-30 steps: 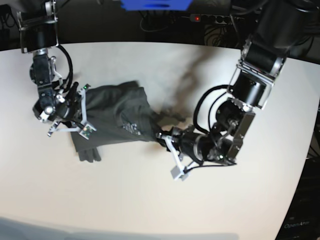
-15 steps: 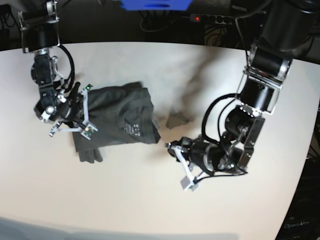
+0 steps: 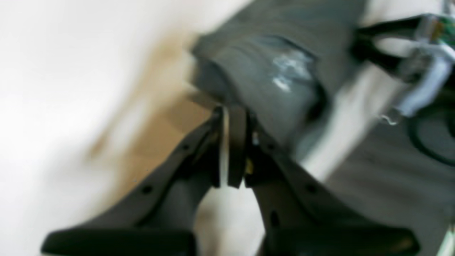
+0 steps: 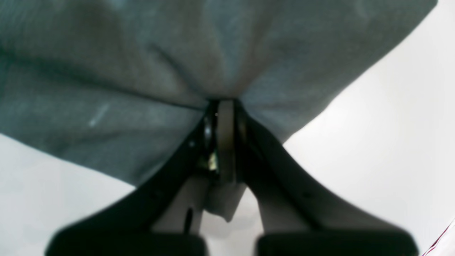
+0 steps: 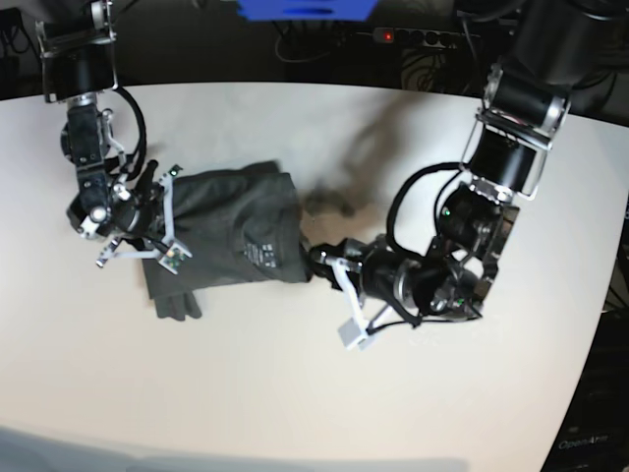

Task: Fold the T-shirt properly
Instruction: 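Press the shirt bundle with the right gripper while the left gripper holds its edge, then lift the shirt edge with the left gripper and fold it over the bundle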

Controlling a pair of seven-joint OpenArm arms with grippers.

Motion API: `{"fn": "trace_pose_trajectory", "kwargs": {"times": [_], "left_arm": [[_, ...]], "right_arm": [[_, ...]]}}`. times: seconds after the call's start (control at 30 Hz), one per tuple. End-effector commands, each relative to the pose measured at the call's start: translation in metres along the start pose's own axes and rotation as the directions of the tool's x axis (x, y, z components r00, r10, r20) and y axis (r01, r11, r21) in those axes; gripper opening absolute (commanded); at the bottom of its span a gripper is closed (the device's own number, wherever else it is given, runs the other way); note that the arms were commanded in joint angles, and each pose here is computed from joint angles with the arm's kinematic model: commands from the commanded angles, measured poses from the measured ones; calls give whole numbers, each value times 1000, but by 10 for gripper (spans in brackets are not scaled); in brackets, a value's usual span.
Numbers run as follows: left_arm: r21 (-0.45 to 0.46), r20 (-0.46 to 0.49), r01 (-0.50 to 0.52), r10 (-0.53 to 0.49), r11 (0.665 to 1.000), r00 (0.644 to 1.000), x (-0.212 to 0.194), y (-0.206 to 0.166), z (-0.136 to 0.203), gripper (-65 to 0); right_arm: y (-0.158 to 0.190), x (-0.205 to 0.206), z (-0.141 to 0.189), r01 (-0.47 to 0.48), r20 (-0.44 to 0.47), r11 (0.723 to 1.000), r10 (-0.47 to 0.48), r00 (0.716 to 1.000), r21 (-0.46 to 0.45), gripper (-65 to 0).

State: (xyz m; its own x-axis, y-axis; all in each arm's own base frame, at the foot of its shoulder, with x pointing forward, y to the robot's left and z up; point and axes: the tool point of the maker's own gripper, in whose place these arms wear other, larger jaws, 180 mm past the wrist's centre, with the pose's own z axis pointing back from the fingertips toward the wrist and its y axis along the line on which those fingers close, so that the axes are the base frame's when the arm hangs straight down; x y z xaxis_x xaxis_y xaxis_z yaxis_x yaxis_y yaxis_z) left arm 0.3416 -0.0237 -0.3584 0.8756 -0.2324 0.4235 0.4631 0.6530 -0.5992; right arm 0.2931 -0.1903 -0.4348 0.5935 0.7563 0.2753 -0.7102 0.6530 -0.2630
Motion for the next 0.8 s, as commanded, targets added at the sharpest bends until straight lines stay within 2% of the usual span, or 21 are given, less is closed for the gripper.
{"fn": "trace_pose_trajectory", "kwargs": {"times": [0.0, 0.2, 0.47, 0.63, 0.77], "left_arm": [[-42, 47, 31, -29, 999, 998, 20, -16, 8, -627], [-103, 32, -11, 14, 995, 999, 5, -25, -1, -627], [-191, 66, 3, 10, 982, 998, 14, -65, -23, -627], [-141, 52, -27, 35, 990, 998, 4, -54, -42, -627], [-49, 32, -26, 28, 998, 999, -5, -36, -57, -627]], "right_arm": [[1, -7, 1, -8, -26, 1000, 8, 1000, 9, -650], [5, -3, -1, -4, -17, 1000, 4, 1000, 17, -650], [8, -4, -1, -2, -21, 1000, 2, 1000, 23, -650], [15, -8, -3, -1, -28, 999, 2, 1000, 36, -650], [19, -13, -4, 0, -36, 999, 2, 999, 46, -650]]}}
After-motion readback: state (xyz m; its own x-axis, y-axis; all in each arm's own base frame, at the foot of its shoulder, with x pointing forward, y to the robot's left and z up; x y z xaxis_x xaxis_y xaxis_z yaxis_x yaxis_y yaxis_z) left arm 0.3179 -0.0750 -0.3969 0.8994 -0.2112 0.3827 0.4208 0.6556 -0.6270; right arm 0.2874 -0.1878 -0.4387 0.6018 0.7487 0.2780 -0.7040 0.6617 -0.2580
